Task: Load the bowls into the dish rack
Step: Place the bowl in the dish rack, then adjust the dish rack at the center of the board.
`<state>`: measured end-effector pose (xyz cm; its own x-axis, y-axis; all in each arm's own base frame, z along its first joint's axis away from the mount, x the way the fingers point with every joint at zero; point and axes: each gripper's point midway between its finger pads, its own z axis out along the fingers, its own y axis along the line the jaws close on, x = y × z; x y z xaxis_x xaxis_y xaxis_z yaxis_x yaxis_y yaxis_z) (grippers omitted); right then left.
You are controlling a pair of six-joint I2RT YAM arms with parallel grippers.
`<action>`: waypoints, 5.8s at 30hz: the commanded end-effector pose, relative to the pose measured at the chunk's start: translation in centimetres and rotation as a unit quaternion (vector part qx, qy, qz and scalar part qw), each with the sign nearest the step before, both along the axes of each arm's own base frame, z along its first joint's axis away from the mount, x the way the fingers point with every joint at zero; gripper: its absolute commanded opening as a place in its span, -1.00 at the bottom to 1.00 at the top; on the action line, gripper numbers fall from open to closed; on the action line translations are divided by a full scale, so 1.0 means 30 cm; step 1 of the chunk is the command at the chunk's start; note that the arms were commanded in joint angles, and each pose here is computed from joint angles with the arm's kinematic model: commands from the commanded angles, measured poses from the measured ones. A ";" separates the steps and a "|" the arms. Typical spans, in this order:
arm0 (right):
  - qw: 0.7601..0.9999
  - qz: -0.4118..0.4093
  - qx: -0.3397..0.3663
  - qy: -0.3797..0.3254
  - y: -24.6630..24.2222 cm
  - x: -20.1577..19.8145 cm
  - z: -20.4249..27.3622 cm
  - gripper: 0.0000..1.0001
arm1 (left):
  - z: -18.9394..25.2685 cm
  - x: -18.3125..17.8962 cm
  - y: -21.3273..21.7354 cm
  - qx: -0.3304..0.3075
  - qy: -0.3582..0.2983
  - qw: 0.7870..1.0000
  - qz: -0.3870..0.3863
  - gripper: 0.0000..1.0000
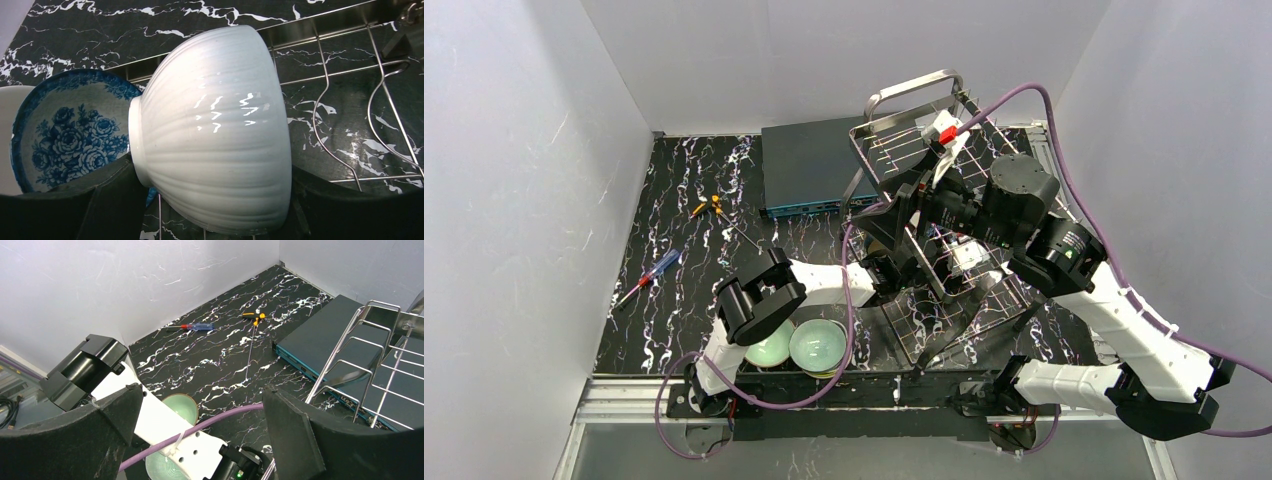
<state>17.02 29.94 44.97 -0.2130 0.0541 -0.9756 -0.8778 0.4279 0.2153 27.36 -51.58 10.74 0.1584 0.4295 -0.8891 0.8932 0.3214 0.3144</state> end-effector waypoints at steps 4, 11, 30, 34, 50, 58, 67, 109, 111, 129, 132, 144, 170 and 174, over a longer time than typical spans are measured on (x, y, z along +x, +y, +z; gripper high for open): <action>1.000 -0.007 0.016 -0.017 -0.017 0.002 0.041 0.94 | 0.137 -0.028 -0.046 -0.052 -0.011 0.998 -0.026 -0.04; 1.000 -0.006 0.019 -0.016 -0.019 -0.003 0.045 0.94 | 0.183 -0.024 -0.025 -0.067 -0.007 0.998 -0.008 0.96; 0.999 -0.001 0.031 -0.012 -0.020 -0.014 0.054 0.95 | 0.347 -0.118 0.214 -0.127 0.016 0.991 0.036 0.96; 0.999 -0.003 0.030 -0.012 -0.021 -0.012 0.052 0.95 | 0.375 -0.157 0.292 -0.146 0.032 0.988 0.045 0.96; 1.000 -0.002 0.018 -0.002 0.023 0.020 0.022 0.95 | 0.365 -0.254 0.666 -0.192 0.113 0.961 0.166 0.96; 0.999 -0.038 -0.003 0.011 0.033 0.079 0.003 0.96 | 0.363 -0.273 0.690 -0.137 0.107 0.972 0.156 0.96; 0.999 -0.038 -0.003 0.011 0.054 0.096 0.039 0.95 | 0.182 -0.239 0.726 -0.079 0.038 0.984 0.154 0.96; 0.857 -0.346 0.122 0.362 -0.783 0.813 -0.669 0.92 | 0.069 -0.252 1.219 -0.147 0.283 0.766 0.558 0.85; 0.854 -0.341 0.112 0.378 -0.775 0.785 -0.730 0.89 | 0.038 -0.254 1.183 -0.161 0.339 0.754 0.540 0.80; 0.828 -0.283 0.065 0.481 -0.667 0.488 -1.050 0.19 | 0.026 -0.107 0.906 -0.135 0.396 0.818 0.394 0.05; 0.818 -0.269 0.054 0.505 -0.635 0.408 -1.121 0.10 | 0.042 -0.068 0.878 -0.135 0.387 0.825 0.388 -0.21; 0.807 -0.259 0.036 0.530 -0.614 0.293 -1.191 0.03 | 0.148 0.047 0.805 -0.149 0.358 0.841 0.377 -1.00; 0.827 -0.282 -0.027 0.485 -0.673 0.365 -1.140 0.22 | 0.205 0.087 0.821 -0.136 0.351 0.845 0.381 0.40; 0.835 -0.294 -0.036 0.464 -0.691 0.389 -1.090 0.40 | 0.226 0.038 0.906 -0.140 0.334 0.841 0.402 0.96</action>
<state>27.52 9.82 9.61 -0.8628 0.3931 -0.3179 0.0829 0.7303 0.6781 29.02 -25.99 13.71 -0.7306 -0.0360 -0.6819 0.2901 0.8877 -0.3576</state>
